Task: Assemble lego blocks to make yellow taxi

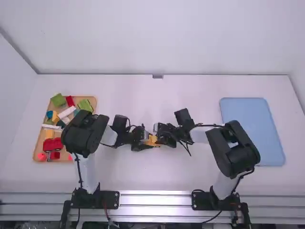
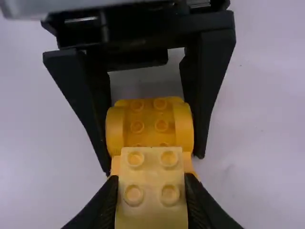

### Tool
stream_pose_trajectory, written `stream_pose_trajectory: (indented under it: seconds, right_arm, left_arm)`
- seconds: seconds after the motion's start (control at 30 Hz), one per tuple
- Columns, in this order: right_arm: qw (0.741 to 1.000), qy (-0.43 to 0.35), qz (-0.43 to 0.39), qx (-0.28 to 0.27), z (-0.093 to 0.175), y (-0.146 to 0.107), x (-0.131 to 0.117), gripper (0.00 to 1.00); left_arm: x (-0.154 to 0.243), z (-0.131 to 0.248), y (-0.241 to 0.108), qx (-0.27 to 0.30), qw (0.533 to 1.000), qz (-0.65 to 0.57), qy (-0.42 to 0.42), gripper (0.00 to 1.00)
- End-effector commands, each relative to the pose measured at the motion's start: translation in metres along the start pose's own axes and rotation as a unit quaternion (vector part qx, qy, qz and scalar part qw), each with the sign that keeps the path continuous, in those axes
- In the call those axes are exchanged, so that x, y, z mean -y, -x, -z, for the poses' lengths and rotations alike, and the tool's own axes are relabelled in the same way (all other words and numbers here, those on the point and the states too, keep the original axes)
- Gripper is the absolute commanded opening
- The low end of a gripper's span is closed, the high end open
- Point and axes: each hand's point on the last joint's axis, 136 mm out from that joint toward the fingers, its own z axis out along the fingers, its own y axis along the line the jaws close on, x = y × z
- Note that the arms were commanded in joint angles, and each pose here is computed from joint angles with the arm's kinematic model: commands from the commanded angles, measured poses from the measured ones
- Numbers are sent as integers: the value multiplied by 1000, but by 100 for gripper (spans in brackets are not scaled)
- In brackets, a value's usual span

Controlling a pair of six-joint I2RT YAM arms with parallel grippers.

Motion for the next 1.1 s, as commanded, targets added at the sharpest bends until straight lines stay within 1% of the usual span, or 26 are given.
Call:
stream_pose_trajectory:
  seconds: [0.0, 0.23, 0.27, 0.33, 0.37, 0.43, 0.47, 0.5, 0.57, 0.6, 0.67, 0.73, 0.77, 0.8, 0.9, 0.97, 1.0, 1.03, 1.07]
  right_arm:
    - [999, -20, -5, -25, -1, -9, 9, 0]
    - [999, -21, 9, -28, -1, -10, 10, 1]
    - [999, -21, 7, -29, 0, -11, 10, 6]
    - [999, -19, 5, -30, -1, -12, 8, 30]
    - [999, -18, 6, -29, -1, -12, 8, 39]
    - [1000, -16, 6, -25, -1, -11, 7, 44]
    - [1000, -14, 8, -18, -1, -8, 7, 49]
    - [1000, -13, 8, -15, 0, -7, 8, 47]
    - [1000, -8, 6, 11, 6, 1, 10, 49]
    - [1000, -7, 6, 15, 7, 2, 10, 49]
    - [999, 5, 7, 51, 14, 16, 11, 50]
    - [997, 13, 14, 74, 18, 25, 11, 50]
    - [994, 24, 32, 102, 23, 35, 11, 50]
    - [992, 30, 43, 117, 26, 40, 10, 51]
    - [990, 35, 53, 129, 28, 45, 9, 50]
    - [990, 36, 55, 123, 25, 45, 7, 45]
    - [992, 34, 55, 112, 22, 43, 7, 28]
    - [993, 31, 54, 102, 20, 40, 7, 12]
    - [995, 26, 52, 82, 15, 35, 6, 1]
  left_arm:
    - [9, -2, -26, -53, 998, 28, 9, 42]
    - [9, -3, -26, -53, 998, 28, 8, 42]
    - [9, -3, -26, -53, 998, 28, 8, 42]
    - [9, -3, -26, -53, 998, 28, 8, 42]
    - [9, -3, -26, -53, 998, 28, 8, 42]
    - [9, -2, -26, -53, 998, 28, 8, 42]
    - [9, -2, -26, -53, 998, 28, 8, 42]
    - [9, -3, -26, -53, 998, 28, 8, 42]
    - [9, -3, -26, -53, 998, 28, 8, 42]
    - [9, -3, -26, -53, 998, 28, 8, 42]
    - [9, -3, -26, -53, 998, 28, 8, 42]
    - [9, -3, -26, -53, 998, 28, 8, 42]
    - [9, -3, -26, -53, 998, 28, 8, 42]
    - [9, -3, -26, -53, 998, 28, 8, 42]
    - [9, -3, -26, -53, 998, 28, 8, 42]
    - [9, -3, -26, -53, 998, 28, 8, 42]
    - [9, -3, -26, -53, 998, 28, 8, 42]
    - [9, -3, -26, -53, 998, 28, 8, 42]
    - [9, -2, -26, -53, 998, 28, 8, 42]
